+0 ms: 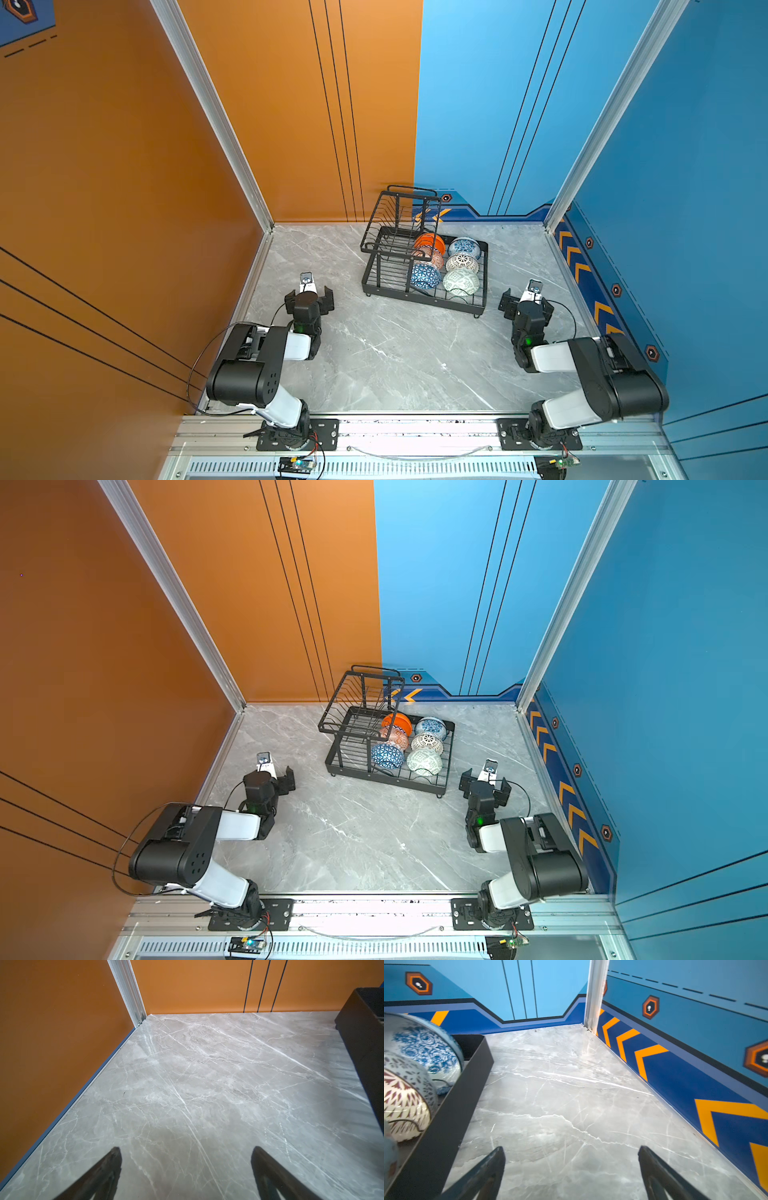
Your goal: Load the bowls into the dish rack
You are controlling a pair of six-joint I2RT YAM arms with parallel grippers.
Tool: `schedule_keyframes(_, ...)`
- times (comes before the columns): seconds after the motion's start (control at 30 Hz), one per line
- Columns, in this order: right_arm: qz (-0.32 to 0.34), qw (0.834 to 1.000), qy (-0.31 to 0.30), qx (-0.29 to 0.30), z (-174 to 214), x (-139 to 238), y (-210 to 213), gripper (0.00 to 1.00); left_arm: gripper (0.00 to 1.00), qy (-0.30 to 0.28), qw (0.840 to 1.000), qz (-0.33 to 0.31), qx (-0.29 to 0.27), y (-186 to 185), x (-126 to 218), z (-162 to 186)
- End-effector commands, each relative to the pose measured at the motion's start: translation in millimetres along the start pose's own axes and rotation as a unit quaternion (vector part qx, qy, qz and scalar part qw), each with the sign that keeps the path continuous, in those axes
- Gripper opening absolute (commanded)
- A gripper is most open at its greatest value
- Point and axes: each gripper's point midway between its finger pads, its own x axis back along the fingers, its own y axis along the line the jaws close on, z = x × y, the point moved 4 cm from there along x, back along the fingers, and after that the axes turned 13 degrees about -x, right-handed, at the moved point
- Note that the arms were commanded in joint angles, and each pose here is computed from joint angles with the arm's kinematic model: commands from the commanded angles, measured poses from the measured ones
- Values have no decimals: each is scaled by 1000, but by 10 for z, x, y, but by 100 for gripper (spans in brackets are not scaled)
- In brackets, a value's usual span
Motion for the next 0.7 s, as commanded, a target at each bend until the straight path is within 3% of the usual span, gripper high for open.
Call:
schedule_keyframes(0.0,-22,1000,-10,17,-97,-17,105,100,98,-15,1000,6,0,4,6,-37)
schedule_keyframes(0.07,-13,1000,-4,-7,-125,-135,33,100,98,-17,1000,6,-2,-5,12,-47)
schedule_keyframes(0.67,-25,999,19,-1,-110,-185,80,100,98,-18,1000,7,-5,-16,11,-55)
